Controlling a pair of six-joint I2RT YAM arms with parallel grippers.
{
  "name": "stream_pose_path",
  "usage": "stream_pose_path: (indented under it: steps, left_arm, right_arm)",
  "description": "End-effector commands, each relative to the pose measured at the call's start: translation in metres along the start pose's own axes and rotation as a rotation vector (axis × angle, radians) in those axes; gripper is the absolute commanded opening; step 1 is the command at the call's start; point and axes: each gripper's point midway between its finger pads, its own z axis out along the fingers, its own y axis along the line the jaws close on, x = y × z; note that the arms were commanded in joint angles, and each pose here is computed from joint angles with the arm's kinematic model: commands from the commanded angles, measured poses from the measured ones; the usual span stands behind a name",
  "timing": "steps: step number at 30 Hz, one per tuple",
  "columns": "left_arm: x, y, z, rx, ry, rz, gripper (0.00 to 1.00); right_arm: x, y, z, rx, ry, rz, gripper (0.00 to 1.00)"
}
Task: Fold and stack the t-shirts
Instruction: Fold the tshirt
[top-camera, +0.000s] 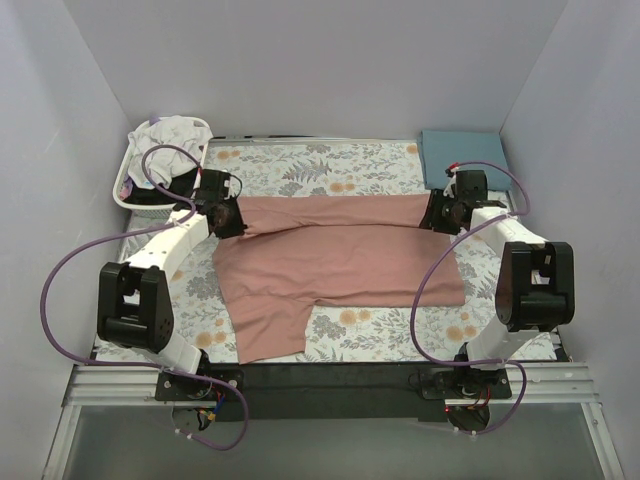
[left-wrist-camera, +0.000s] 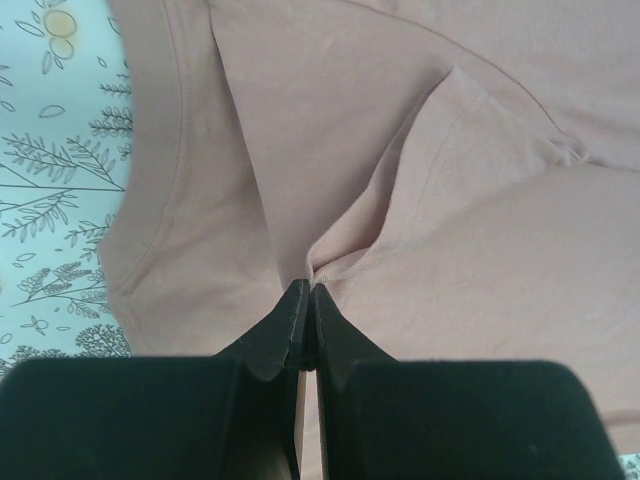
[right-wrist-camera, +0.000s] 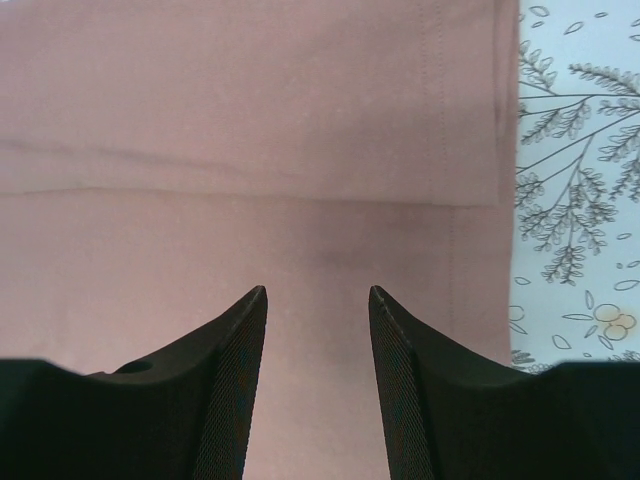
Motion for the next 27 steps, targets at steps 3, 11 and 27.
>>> stream_pose_path:
  steps: [3, 11, 27]
  left_arm:
    - [0.001, -0.012, -0.006, 0.052, -0.015, -0.017, 0.00]
    - [0.015, -0.003, 0.007, 0.008, 0.013, 0.014, 0.00]
    - [0.064, 0.007, 0.013, -0.014, 0.098, -0.009, 0.49]
  right_arm:
    - [0.000, 0.011, 0.002, -0.043, -0.023, -0.031, 0.52]
    - [0.001, 0.010, 0.001, -0.040, -0.026, -0.038, 0.52]
    - [0.007, 0.020, -0.001, -0.086, -0.016, -0.059, 0.51]
